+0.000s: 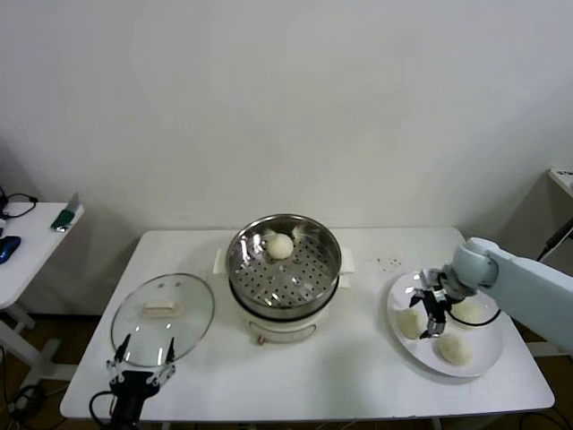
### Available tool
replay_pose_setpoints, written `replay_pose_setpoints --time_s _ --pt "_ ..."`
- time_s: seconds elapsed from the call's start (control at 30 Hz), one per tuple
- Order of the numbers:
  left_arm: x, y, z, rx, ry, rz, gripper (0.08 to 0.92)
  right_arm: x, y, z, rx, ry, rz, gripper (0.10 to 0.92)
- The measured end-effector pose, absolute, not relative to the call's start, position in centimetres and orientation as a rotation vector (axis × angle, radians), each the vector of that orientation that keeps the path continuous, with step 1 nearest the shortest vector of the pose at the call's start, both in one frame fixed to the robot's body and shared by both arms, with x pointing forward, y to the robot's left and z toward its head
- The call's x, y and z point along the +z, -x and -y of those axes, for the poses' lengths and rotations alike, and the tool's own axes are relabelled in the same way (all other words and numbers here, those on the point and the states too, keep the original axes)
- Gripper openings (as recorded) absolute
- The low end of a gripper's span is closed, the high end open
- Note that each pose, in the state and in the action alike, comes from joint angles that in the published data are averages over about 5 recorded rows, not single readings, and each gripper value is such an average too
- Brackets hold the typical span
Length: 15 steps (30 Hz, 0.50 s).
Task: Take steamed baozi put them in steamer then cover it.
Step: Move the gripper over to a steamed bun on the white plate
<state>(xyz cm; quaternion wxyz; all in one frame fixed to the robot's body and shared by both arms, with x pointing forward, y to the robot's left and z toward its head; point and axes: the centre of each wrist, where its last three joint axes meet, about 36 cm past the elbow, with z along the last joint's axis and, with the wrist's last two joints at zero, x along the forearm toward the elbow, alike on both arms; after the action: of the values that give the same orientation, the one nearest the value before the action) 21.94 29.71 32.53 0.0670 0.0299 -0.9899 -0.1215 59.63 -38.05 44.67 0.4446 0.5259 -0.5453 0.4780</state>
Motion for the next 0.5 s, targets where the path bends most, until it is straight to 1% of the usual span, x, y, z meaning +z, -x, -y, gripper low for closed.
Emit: replay_pose_setpoints --time_s 0.1,0.33,0.5 --pt "32.51 -22.07 -29.58 -0.366 -0.086 2.984 0.823 44.42 -59.82 37.87 1.181 -1.304 1.352 0.82" --pt "32.46 -22.07 -29.44 -0.364 -0.084 2.982 0.823 44.42 -59.97 37.94 1.177 -1.305 1.352 0.745" --pt "32.49 -21.99 -29.45 -0.364 -0.084 2.981 0.823 44.94 -60.0 38.34 1.173 -1.297 1.359 0.733"
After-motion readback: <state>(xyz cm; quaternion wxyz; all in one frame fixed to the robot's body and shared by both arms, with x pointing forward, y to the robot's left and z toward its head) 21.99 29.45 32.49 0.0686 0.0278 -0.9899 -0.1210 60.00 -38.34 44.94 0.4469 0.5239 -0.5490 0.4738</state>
